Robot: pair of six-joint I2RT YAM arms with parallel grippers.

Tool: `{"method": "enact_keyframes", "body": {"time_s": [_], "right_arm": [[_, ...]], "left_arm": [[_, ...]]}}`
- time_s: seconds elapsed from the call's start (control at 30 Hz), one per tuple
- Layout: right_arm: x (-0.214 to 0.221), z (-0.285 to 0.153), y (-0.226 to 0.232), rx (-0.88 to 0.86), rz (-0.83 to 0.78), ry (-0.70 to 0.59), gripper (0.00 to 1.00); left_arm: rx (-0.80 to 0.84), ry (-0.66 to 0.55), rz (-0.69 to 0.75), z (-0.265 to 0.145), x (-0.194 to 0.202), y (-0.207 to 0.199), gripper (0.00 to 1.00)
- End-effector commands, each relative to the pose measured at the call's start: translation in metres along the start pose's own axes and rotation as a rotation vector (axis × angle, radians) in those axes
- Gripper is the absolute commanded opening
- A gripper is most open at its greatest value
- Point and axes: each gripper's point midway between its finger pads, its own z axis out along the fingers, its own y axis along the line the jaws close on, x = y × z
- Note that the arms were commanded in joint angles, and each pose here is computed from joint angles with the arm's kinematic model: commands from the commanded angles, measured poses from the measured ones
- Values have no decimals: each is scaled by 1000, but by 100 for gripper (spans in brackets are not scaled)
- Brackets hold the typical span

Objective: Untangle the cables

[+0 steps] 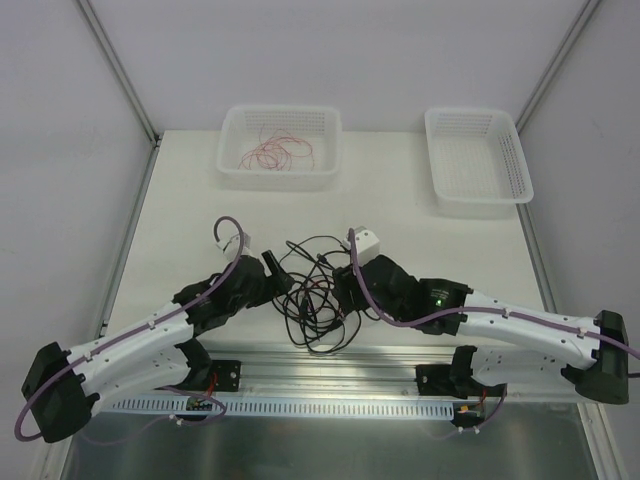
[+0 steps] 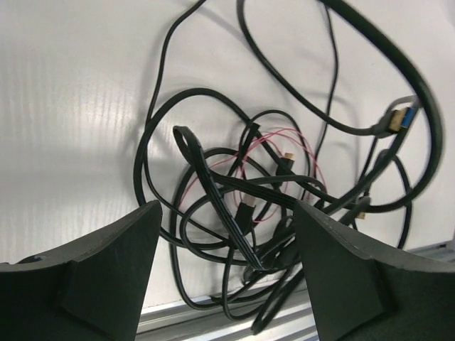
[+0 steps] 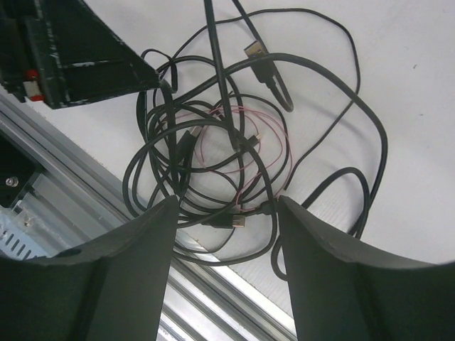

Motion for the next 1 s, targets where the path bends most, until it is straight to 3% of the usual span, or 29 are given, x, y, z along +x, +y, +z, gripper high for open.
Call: {"method": "enact_keyframes", "body": {"time_s": [0.0,0.37,0.57,0.8,0.97], "right_arm": [[-4,8,19,-58,19,-21,62],[20,33,44,-132,10,42,62],[23,35,45,-132,10,47,61],[21,32,41,-121,10,38,61],[24,34,46,-137,12,45,61]], "left_arm": [[-27,4,-24,11,2,4,75],[0,81,-43,29,20,-7,64],[53,31,-97,18,9,-12,69],[43,-10,-163,16,6,-3,59],[50,-30,-199,17,1,-7,60]]}}
